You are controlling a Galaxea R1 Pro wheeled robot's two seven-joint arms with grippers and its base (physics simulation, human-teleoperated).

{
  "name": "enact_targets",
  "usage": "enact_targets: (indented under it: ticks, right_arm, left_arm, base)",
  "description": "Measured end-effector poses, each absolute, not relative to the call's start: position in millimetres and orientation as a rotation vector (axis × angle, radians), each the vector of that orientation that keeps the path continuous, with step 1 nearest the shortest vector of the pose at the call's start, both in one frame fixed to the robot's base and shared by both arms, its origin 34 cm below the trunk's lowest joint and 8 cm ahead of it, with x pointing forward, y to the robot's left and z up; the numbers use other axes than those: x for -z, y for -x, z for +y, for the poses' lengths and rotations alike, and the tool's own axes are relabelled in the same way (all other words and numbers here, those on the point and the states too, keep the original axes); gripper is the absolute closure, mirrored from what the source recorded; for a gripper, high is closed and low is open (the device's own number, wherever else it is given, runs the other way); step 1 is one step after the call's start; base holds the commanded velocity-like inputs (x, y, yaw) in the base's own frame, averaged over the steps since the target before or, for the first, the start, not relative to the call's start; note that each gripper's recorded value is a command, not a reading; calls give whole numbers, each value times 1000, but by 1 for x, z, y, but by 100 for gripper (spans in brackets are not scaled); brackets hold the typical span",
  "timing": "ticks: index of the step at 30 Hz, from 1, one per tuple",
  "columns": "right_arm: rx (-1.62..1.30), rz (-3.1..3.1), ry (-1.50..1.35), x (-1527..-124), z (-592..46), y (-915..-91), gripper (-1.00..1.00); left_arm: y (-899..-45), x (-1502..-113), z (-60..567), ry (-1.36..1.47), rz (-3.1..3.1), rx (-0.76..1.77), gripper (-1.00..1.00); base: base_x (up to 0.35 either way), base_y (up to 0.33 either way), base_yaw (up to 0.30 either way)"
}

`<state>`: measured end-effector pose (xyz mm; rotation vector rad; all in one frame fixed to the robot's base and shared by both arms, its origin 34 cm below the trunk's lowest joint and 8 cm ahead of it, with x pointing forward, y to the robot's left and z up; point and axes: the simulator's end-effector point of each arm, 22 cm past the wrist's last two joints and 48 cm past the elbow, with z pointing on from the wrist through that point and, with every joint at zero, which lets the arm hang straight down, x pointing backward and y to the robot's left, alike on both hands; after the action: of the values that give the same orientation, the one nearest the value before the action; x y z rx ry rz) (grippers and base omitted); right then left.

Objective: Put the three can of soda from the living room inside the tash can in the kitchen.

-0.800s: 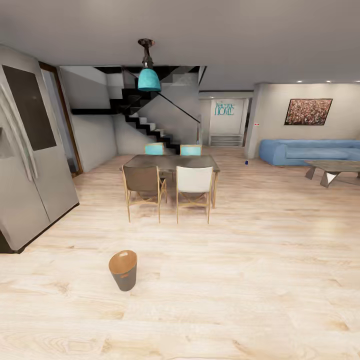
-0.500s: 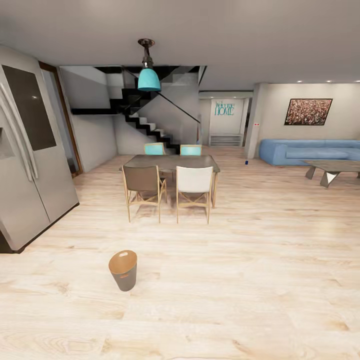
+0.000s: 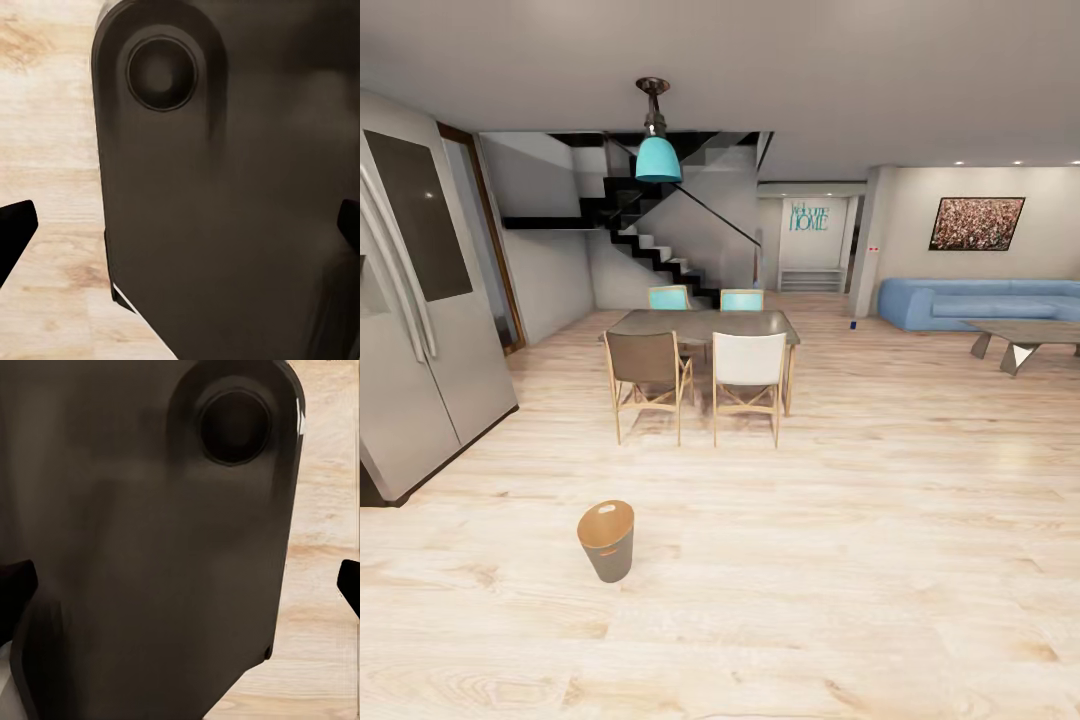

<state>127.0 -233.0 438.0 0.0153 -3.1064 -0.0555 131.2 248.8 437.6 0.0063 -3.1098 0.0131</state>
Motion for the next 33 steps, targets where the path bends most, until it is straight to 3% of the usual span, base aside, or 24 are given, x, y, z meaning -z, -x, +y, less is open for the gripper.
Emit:
enact_targets:
  ticks: [9, 11, 24, 29, 33]
  right_arm:
    - [21, -3199, -32, -438, -251, -157, -100]
    - [54, -3493, -51, -457, -246, -274, -100]
    - [428, -4104, -317, -632, -206, -519, -100]
    - [489, -4324, -453, -733, -202, -574, -100]
    - [472, -4430, -487, -780, -209, -583, -100]
  left_arm:
    - [-160, -438, 258, -10, -3181, 6, -100]
    - [-241, -446, 260, -8, -3354, 10, -100]
    - [-505, -598, 258, 12, -4001, 1, -100]
    - [-561, -695, 256, 51, -4243, 5, -100]
    - [-555, -740, 253, 93, -4350, -28, -100]
  base:
    - [0, 0, 0]
    - [0, 0, 0]
    - [0, 0, 0]
    - [0, 0, 0]
    - [0, 0, 0]
